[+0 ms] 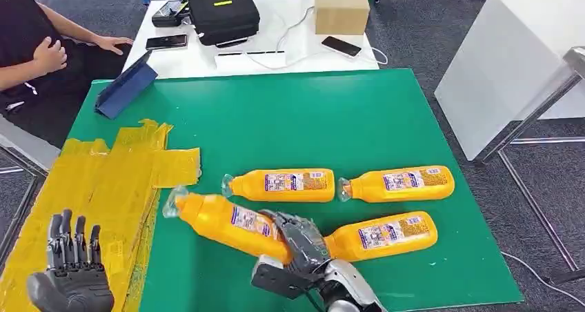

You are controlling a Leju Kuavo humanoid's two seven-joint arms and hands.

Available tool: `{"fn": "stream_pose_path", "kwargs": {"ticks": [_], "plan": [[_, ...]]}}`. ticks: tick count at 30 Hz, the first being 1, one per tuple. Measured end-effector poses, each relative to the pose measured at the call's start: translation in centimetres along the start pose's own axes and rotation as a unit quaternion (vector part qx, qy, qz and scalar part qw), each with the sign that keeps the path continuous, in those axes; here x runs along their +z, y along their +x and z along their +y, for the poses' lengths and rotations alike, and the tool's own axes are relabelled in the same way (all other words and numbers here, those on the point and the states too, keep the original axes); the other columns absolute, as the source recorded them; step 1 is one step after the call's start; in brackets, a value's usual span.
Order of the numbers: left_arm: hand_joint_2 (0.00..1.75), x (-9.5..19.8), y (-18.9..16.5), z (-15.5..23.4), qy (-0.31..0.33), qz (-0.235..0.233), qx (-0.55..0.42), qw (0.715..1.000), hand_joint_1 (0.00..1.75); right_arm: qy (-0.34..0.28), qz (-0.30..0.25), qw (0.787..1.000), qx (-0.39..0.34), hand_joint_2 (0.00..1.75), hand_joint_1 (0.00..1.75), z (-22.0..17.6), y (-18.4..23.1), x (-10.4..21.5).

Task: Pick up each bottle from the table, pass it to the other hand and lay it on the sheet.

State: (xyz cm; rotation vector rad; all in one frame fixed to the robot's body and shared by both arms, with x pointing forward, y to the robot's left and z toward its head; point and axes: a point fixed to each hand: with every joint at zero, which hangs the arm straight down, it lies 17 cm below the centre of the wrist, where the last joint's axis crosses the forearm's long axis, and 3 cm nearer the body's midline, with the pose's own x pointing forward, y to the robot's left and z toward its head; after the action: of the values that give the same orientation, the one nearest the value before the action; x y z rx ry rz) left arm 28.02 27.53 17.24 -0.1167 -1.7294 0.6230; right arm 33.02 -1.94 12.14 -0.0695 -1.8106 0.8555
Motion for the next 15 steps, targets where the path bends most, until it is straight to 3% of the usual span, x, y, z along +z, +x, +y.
{"fn": "stream_pose_path", "kwargs": {"ticks": [5, 11, 15], "plan": [[1.75, 1.1, -1.2, 0.4, -0.011, 0.045, 0.042, 0.998, 0.00, -0.088, -0.082, 0.992, -0.035, 1.75, 1.50, -5.2, 5.5, 0.2], [1.75, 2.3, -2.3, -0.5, -0.048, 0.084, 0.083, 0.992, 0.00, -0.115, -0.126, 0.985, -0.041, 1.75, 1.55, -7.1, 8.5, 0.4], [1.75, 2.7, -2.6, -0.5, -0.050, 0.094, 0.095, 0.990, 0.00, -0.120, -0.140, 0.982, -0.043, 1.75, 1.50, -7.5, 9.5, 0.5]]}}
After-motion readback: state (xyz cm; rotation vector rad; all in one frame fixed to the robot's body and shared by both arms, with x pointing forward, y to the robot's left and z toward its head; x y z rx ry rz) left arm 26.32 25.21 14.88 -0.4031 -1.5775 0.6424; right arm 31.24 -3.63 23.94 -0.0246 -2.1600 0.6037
